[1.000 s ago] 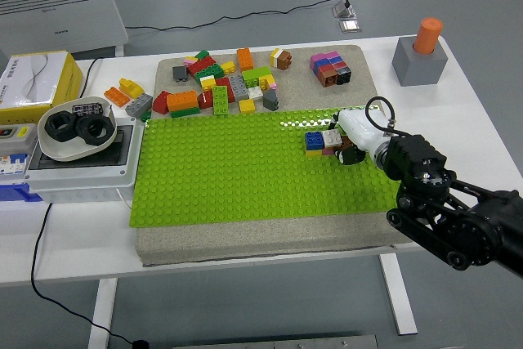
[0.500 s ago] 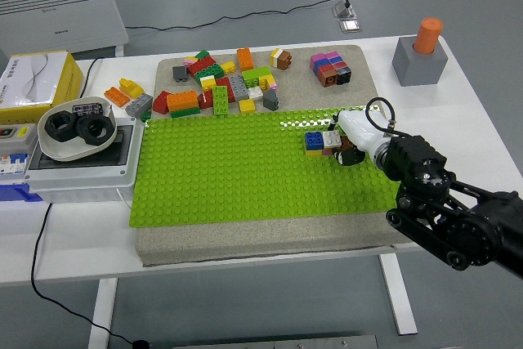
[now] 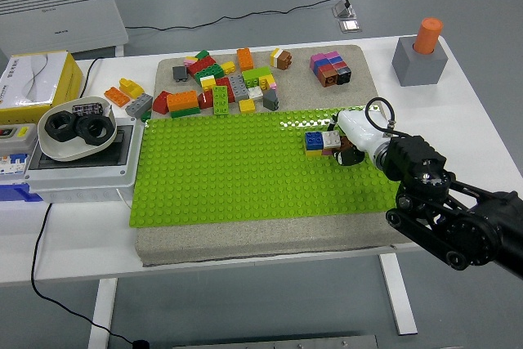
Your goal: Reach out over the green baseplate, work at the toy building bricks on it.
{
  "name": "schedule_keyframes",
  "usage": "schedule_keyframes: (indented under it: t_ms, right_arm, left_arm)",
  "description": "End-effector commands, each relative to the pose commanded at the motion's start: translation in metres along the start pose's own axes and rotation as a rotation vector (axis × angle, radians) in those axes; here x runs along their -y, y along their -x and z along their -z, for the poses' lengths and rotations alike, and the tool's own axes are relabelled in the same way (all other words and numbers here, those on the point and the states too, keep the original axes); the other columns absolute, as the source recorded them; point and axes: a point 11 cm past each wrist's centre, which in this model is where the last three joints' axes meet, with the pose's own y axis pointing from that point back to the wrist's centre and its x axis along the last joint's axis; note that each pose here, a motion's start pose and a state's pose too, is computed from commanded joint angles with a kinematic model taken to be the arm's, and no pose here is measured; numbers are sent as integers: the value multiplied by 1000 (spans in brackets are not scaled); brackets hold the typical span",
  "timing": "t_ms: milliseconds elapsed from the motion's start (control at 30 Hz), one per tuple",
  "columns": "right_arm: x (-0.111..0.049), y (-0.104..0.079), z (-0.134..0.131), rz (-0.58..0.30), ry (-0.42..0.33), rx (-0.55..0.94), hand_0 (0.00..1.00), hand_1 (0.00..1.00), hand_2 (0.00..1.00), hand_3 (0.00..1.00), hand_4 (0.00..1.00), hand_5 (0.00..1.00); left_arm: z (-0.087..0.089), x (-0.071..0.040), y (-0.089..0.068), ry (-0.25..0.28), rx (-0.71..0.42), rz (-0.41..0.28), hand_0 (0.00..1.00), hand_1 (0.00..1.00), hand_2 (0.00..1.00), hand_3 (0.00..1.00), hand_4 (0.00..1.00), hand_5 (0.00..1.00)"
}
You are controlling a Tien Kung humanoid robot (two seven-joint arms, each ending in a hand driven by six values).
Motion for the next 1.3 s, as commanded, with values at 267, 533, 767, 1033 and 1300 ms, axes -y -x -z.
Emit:
schedule_keyframes:
  t_ms: [267,533,767,1033,1300]
  right_arm:
    - [0,0,0,-2,2,-3,796,801,857,682,664,147]
    - [0,0,0,-3,3,-6,796,802,857,686,665,146]
    - [0,0,0,-2,3,-6,795,802,857,689,667,149]
    - [0,1,0,0,2,-6,796,801,858,696,671,150]
    - [-1,-2,1,-4,-8,6,796,801,860,769,692,134]
  left_arm:
    - [0,0,0,0,1,0,724,317,348,577,451,186]
    - [0,0,0,-1,2,0,724,317,348,577,451,187]
    - [0,0,0,-1,2,0,724,317,348,577,450,187]
    - [0,0,0,-2,2,0,724,317,347,577,450,188]
    - [0,0,0,-1,2,1,724,317,347,576,449,191]
